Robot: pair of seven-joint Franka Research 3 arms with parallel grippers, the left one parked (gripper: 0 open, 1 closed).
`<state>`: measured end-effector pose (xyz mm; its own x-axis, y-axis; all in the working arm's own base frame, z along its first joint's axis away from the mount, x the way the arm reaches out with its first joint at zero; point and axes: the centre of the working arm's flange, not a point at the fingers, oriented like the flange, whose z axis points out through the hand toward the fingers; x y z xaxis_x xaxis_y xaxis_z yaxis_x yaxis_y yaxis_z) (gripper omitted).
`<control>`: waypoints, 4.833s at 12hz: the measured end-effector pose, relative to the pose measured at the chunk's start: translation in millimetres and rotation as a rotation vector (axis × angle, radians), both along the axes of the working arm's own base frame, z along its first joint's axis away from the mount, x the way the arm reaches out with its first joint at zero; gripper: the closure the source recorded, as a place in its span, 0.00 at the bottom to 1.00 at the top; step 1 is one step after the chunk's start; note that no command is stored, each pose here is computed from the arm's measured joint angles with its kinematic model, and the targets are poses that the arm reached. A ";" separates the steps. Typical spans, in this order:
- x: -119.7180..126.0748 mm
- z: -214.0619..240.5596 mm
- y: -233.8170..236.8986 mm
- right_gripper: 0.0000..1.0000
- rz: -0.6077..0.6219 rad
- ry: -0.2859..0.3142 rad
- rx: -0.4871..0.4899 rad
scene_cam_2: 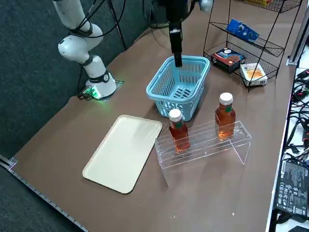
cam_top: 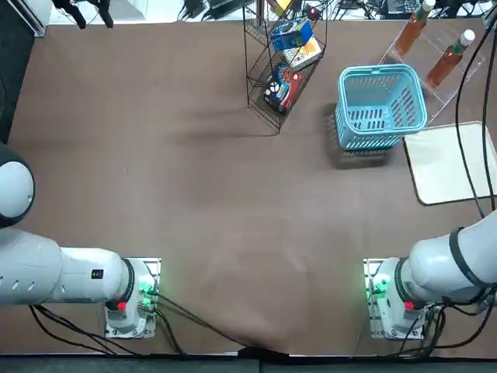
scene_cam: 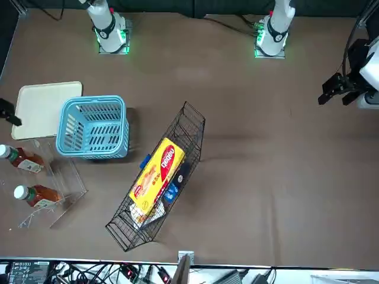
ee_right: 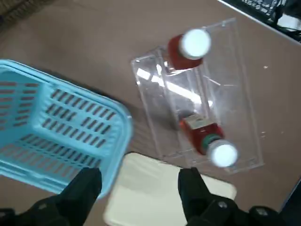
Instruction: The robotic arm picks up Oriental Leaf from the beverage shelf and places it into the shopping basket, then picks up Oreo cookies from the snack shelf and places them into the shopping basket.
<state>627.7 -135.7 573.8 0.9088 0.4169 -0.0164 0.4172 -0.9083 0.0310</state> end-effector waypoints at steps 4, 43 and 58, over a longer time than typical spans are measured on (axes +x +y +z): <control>16.4 -19.9 -60.8 0.00 0.050 -0.007 -0.006; 33.0 -174.6 -124.7 0.00 0.105 -0.001 0.030; 27.5 -169.8 -120.8 0.44 0.149 0.003 0.033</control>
<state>655.2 -256.5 404.1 0.8370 0.5472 -0.0034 0.5472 -0.8370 0.0008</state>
